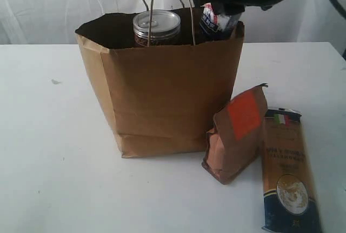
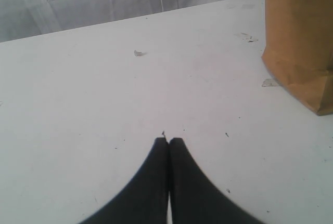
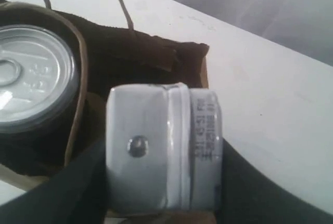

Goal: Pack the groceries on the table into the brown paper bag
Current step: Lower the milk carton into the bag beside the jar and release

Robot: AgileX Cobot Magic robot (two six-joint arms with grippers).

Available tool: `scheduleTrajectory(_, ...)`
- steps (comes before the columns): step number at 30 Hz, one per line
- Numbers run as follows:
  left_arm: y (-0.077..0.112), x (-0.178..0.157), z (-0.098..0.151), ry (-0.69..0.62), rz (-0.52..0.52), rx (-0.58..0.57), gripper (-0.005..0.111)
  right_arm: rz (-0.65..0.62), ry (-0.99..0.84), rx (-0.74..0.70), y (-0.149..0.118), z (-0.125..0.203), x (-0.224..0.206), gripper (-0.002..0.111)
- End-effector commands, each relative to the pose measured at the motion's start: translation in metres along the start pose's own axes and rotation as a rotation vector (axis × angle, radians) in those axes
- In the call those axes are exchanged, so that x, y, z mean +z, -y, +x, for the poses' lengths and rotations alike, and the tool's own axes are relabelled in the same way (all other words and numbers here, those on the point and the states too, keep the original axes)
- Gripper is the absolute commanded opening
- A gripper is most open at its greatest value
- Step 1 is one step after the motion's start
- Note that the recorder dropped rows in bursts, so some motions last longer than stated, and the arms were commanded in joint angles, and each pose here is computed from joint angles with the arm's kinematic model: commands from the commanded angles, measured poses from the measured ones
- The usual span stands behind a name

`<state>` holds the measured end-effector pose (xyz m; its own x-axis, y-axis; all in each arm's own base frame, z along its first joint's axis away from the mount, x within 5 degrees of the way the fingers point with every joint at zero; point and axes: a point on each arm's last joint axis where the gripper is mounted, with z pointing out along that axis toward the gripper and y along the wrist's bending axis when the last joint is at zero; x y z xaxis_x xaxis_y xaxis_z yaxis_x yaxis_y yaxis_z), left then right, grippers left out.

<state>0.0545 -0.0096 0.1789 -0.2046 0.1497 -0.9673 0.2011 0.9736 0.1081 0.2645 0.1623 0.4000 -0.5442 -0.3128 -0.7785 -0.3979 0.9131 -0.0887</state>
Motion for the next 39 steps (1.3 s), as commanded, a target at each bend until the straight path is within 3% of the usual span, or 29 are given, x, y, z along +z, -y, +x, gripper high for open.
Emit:
scheduleTrajectory(1,0.0,0.0,0.001,0.004,-0.003,-0.003,0.0,-0.012,0.072,-0.021,0.0,-0.008,0.001,0.0)
scheduleTrajectory(33,0.0,0.0,0.001,0.004,-0.003,-0.003,0.0,0.011,-0.111,-0.066,-0.005,0.009,0.061,0.0)
scheduleTrajectory(35,0.0,0.0,0.001,0.004,-0.003,-0.003,0.0,0.011,-0.111,-0.066,-0.005,0.009,0.061,0.005)
scheduleTrajectory(39,0.0,0.0,0.001,0.004,-0.003,-0.003,0.0,0.01,-0.104,-0.066,-0.005,0.009,0.061,0.028)
